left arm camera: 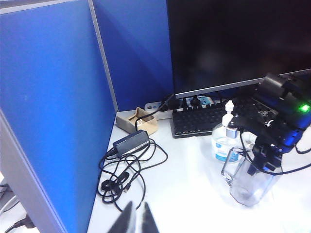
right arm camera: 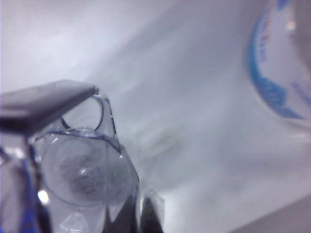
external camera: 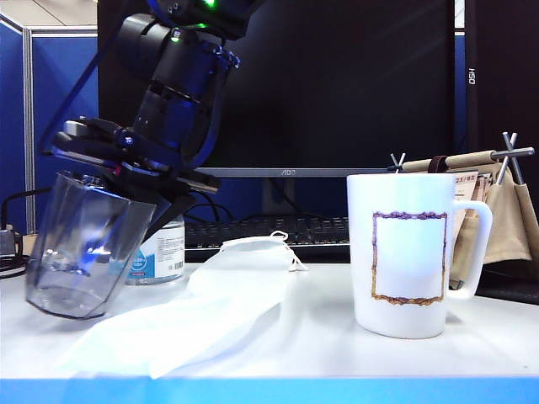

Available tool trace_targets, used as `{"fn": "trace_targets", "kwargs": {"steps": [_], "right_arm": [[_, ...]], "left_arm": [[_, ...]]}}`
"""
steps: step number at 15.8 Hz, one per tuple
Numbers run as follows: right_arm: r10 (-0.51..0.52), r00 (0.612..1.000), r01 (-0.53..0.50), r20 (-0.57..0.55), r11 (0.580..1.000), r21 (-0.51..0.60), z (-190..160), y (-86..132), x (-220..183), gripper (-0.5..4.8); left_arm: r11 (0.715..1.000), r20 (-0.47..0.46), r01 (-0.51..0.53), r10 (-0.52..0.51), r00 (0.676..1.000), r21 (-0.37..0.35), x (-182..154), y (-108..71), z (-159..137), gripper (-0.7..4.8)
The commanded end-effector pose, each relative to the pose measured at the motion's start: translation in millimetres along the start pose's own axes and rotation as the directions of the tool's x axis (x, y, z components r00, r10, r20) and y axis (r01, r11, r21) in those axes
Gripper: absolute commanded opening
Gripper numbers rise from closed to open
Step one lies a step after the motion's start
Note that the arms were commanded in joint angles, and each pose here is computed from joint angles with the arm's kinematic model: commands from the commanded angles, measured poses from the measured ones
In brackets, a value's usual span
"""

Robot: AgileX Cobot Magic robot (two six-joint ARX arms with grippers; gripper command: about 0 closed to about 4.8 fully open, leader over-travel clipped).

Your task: Swap the positions of the transparent plastic cup and the white ceramic cup.

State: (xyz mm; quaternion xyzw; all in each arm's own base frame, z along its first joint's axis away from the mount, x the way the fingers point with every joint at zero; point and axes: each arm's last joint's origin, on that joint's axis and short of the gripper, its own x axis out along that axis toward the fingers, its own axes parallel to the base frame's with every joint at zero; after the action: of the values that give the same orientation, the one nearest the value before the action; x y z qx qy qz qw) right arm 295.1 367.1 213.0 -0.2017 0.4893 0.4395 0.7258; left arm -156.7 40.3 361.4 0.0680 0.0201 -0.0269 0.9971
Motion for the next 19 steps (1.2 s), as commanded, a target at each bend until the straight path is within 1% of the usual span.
{"fn": "trace_targets", "kwargs": {"steps": [1, 5, 9, 11, 13, 15, 16, 18, 19], "right_arm": [[-0.021, 1.0, 0.021, 0.018, 1.0, -0.013, 2.5, 0.5, -4.0, -0.08], [-0.015, 1.0, 0.015, 0.01, 1.0, -0.021, 1.9, 3.0, -3.8, -0.08], [-0.01, 0.999, 0.009, -0.043, 0.999, -0.041, -3.1, 6.5, -3.3, -0.08], [-0.01, 0.999, 0.008, -0.047, 0.999, -0.04, -3.5, 6.6, -3.3, -0.08], [-0.008, 0.999, 0.006, -0.039, 0.999, -0.044, -2.7, 8.1, -3.0, -0.07], [0.026, 0.999, -0.027, -0.019, 0.998, -0.049, 0.1, 10.3, -4.0, -0.04], [0.05, 0.999, -0.05, 0.001, 0.997, -0.054, 2.7, 12.0, -5.0, 0.05], [0.056, 0.998, -0.055, 0.017, 0.996, -0.065, 5.7, 16.3, -6.7, 0.14], [0.059, 0.998, -0.057, 0.027, 0.996, -0.068, 7.9, 17.6, -9.0, 0.35]], "left_arm": [[1.0, -0.003, 0.003, -0.003, 1.0, -0.006, 0.1, -0.3, 0.2, 0.25], [1.0, -0.001, 0.014, -0.014, 1.0, -0.005, 0.1, -0.6, 0.2, 0.25], [1.0, -0.001, 0.015, -0.015, 1.0, -0.005, 0.0, -0.5, 0.2, 0.24], [1.0, -0.001, 0.015, -0.015, 1.0, -0.004, 0.1, -0.5, 0.2, 0.24], [1.0, 0.0, 0.018, -0.018, 1.0, -0.005, 0.0, -0.6, 0.2, 0.25], [1.0, 0.0, 0.018, -0.018, 1.0, -0.005, 0.0, -0.6, 0.2, 0.25], [1.0, 0.0, 0.018, -0.018, 1.0, -0.005, 0.0, -0.6, 0.2, 0.24], [1.0, 0.0, 0.018, -0.018, 1.0, -0.005, 0.0, -0.6, 0.2, 0.24], [1.0, 0.0, 0.018, -0.018, 1.0, -0.004, 0.0, -0.6, 0.2, 0.24]]}}
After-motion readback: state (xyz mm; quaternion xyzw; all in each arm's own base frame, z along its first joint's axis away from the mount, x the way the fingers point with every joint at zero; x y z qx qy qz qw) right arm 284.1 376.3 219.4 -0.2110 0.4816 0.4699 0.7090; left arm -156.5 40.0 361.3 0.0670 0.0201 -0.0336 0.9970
